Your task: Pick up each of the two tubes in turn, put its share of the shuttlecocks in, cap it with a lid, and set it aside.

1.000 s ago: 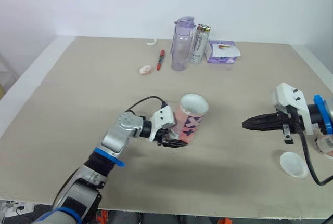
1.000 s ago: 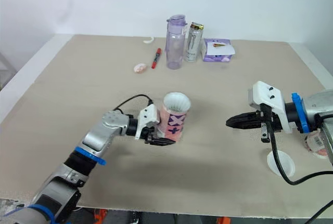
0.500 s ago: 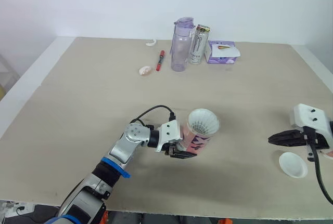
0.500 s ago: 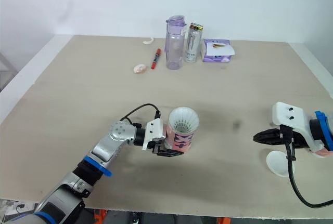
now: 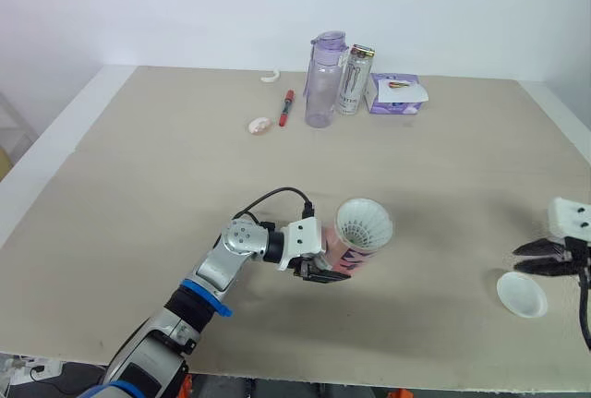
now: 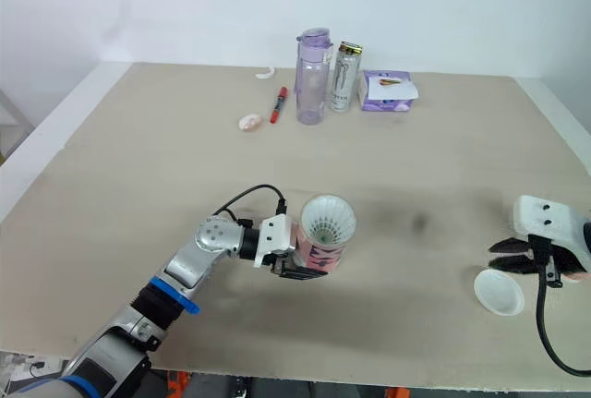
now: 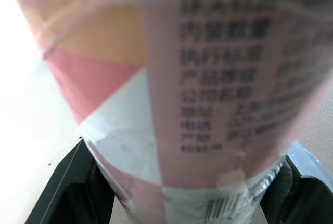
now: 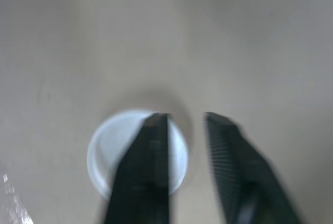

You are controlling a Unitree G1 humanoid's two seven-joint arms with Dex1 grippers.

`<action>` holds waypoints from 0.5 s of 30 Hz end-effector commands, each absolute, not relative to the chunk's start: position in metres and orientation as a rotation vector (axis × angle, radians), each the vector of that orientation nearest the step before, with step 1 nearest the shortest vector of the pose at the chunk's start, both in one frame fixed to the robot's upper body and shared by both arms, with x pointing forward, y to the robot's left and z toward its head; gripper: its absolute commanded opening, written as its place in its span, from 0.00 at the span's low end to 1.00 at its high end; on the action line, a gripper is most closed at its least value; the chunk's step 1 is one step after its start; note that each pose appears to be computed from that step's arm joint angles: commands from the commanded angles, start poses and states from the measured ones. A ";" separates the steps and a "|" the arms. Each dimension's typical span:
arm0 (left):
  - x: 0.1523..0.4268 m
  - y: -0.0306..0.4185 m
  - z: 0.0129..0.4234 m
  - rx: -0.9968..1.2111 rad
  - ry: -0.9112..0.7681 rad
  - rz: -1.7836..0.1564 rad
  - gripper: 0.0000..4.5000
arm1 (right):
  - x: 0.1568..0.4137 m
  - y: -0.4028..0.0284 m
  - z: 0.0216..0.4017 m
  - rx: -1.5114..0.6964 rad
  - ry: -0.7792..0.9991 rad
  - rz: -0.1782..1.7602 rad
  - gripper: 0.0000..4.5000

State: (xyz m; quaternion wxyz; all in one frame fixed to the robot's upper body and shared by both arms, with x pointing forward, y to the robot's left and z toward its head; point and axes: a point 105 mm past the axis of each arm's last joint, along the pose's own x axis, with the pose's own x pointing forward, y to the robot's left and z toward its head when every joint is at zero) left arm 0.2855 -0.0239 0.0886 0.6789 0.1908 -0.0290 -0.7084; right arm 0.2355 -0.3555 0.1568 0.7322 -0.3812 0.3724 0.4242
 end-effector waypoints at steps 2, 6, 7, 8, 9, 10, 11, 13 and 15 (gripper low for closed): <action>0.273 -0.021 0.075 0.378 0.028 -1.659 0.70 | 0.239 -0.367 0.158 -0.897 0.847 0.934 0.73; 0.273 -0.019 0.074 0.386 0.035 -1.651 0.70 | 0.243 -0.368 0.152 -0.893 0.854 0.939 0.98; 0.274 -0.018 0.074 0.389 0.037 -1.649 0.70 | 0.245 -0.368 0.151 -0.887 0.851 0.936 0.98; 0.274 -0.017 0.074 0.392 0.039 -1.646 0.70 | 0.247 -0.368 0.150 -0.882 0.850 0.931 0.98; 0.275 -0.017 0.073 0.394 0.040 -1.645 0.70 | 0.248 -0.368 0.149 -0.881 0.851 0.930 0.98; 0.275 -0.017 0.073 0.396 0.041 -1.644 0.70 | 0.249 -0.368 0.148 -0.880 0.853 0.930 0.98; 0.275 -0.017 0.073 0.396 0.043 -1.643 0.70 | 0.250 -0.367 0.146 -0.879 0.855 0.931 0.98; 0.275 -0.016 0.072 0.397 0.046 -1.640 0.70 | 0.252 -0.365 0.144 -0.864 0.858 0.933 0.98; 0.275 -0.016 0.072 0.398 0.047 -1.637 0.70 | 0.253 -0.362 0.142 -0.849 0.865 0.945 0.98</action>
